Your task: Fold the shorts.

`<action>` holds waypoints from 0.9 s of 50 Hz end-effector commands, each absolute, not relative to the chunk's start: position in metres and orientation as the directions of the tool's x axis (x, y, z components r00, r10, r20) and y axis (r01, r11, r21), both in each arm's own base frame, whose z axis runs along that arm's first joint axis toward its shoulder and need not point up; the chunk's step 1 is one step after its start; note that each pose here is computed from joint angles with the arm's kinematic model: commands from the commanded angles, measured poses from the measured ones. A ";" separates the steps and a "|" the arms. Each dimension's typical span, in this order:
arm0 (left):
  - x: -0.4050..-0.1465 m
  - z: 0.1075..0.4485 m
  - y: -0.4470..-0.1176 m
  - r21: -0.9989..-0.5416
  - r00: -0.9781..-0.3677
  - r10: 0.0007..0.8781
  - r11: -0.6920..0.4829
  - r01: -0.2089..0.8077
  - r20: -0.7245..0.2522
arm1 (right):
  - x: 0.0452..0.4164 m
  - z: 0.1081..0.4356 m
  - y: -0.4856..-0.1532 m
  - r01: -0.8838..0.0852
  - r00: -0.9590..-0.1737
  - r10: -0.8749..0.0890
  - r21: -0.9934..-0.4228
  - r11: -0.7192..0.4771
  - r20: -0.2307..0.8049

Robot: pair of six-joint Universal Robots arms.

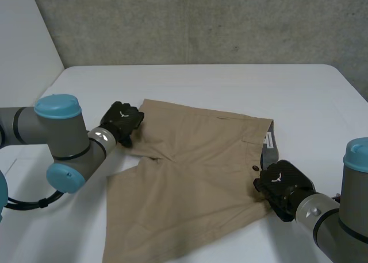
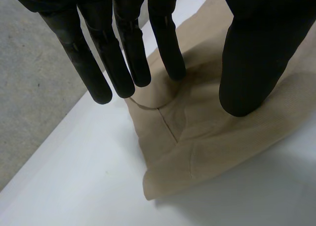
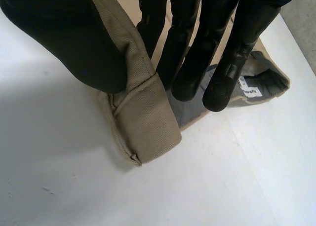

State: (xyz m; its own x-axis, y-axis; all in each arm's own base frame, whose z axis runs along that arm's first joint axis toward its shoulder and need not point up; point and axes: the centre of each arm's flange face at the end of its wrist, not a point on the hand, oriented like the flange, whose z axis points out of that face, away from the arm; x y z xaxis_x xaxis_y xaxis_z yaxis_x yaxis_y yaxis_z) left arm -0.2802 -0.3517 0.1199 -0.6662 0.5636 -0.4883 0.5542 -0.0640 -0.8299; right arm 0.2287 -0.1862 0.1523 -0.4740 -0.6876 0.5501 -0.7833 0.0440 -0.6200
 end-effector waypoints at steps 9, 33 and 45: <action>-0.276 0.112 -0.337 -0.803 -0.641 0.626 0.038 0.595 -0.445 | 0.227 0.151 -0.189 -0.783 -0.480 -0.683 -0.620 0.051 0.550; -0.276 0.113 -0.335 -0.795 -0.639 0.625 0.049 0.605 -0.448 | 0.227 0.151 -0.188 -0.783 -0.479 -0.686 -0.619 0.052 0.548; -0.268 0.124 -0.339 -0.785 -0.677 0.556 0.069 0.616 -0.482 | 0.227 0.151 -0.187 -0.784 -0.477 -0.687 -0.619 0.051 0.548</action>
State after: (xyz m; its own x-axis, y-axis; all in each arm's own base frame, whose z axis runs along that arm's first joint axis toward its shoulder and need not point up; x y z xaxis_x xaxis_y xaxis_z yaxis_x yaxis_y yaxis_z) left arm -0.2710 -0.3375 0.1156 -0.6619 0.5818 -0.4726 0.6200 0.0706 -0.7815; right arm 0.2272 -0.1879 0.1510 -0.4789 -0.6853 0.5487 -0.7833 0.0514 -0.6195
